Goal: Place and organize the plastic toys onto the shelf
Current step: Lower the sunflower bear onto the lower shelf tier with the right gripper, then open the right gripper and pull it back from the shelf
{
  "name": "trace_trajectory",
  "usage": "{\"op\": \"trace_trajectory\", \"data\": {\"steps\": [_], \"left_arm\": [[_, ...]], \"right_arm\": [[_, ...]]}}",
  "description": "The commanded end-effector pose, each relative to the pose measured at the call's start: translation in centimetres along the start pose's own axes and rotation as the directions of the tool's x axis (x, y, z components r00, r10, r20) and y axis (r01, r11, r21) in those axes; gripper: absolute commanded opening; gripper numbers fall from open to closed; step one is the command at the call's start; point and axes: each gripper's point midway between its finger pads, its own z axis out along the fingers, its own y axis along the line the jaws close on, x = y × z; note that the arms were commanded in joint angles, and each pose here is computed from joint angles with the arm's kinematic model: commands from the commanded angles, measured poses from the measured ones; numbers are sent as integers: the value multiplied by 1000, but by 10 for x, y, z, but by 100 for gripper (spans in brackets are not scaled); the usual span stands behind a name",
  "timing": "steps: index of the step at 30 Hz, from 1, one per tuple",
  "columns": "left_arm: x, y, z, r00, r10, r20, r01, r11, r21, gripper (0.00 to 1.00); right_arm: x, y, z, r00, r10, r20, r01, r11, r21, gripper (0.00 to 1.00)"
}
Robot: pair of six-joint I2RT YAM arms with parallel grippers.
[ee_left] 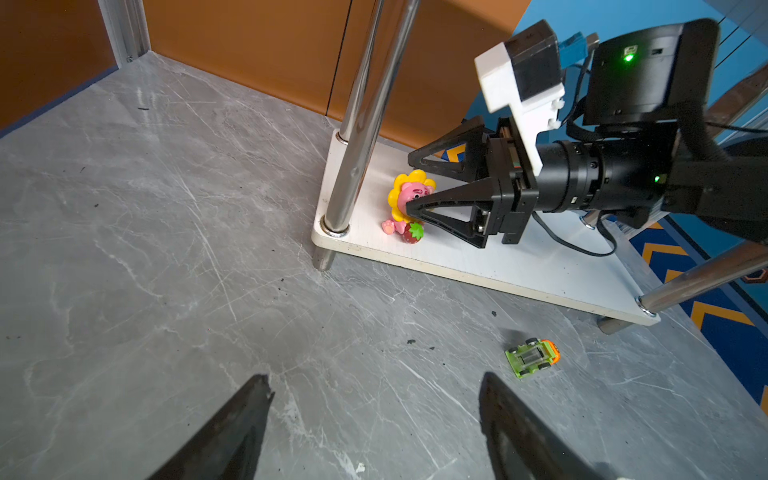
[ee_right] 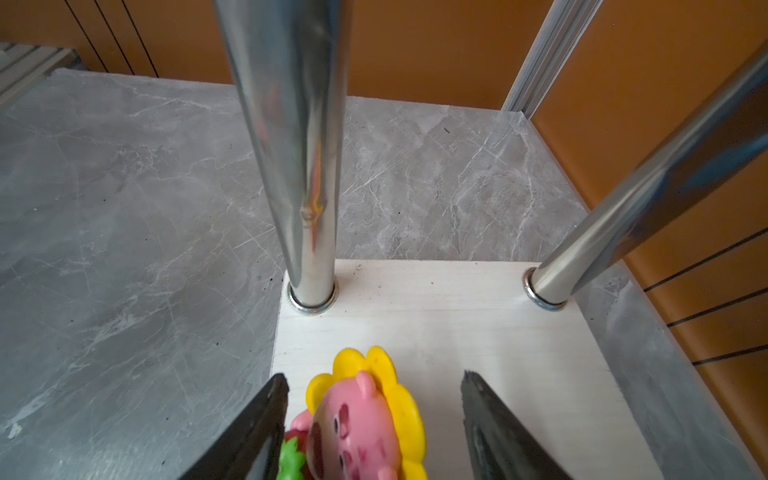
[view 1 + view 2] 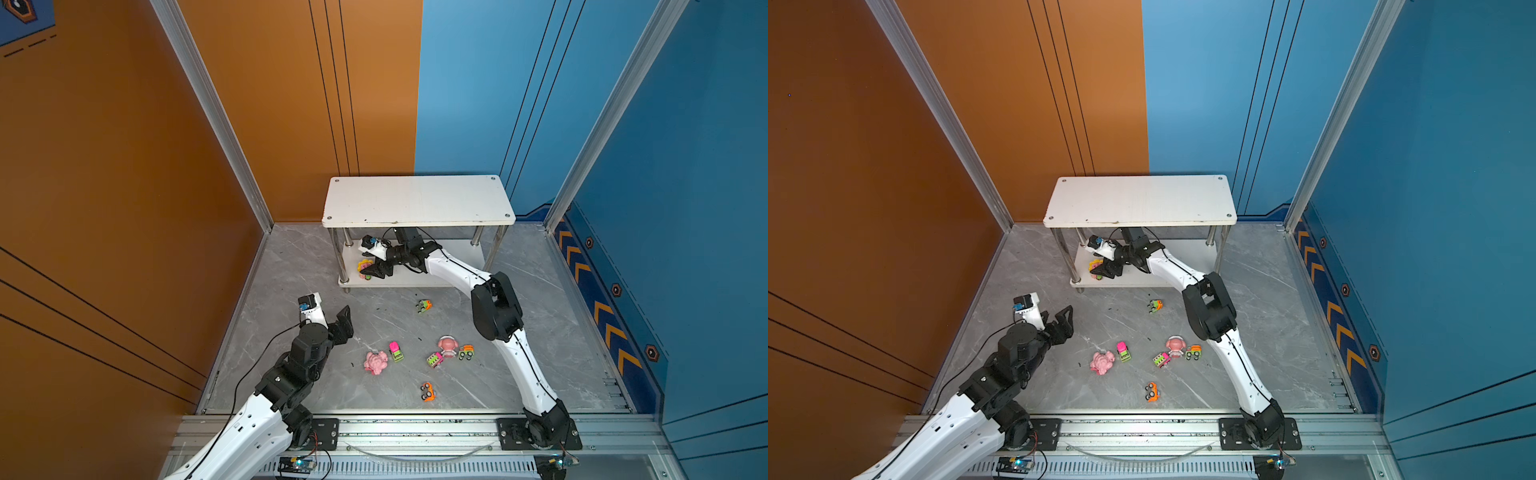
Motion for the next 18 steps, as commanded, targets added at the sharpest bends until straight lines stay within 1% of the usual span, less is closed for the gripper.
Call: {"op": "trace_trajectory", "data": {"steps": [1, 6, 9, 13, 18], "left_arm": [[-10, -3, -6, 1000, -24, 14, 23, 1000, 14, 80], [-12, -2, -10, 999, -32, 19, 32, 999, 20, 81], [-10, -1, -11, 999, -33, 13, 32, 999, 23, 81], [-2, 1, -13, 999, -32, -16, 32, 999, 20, 81], [15, 8, -15, 997, -39, -67, 40, 999, 11, 80]], "right_arm": [[-35, -1, -16, 996, 26, 87, -26, 1000, 7, 68], [-42, 0, -22, 992, 67, 103, -69, 997, 20, 68], [-45, 2, -30, 991, 69, 114, -76, 995, 63, 68], [-50, 10, -42, 993, 51, 110, -63, 992, 110, 68], [-38, 28, -55, 992, 99, 76, -108, 985, 135, 68]]}}
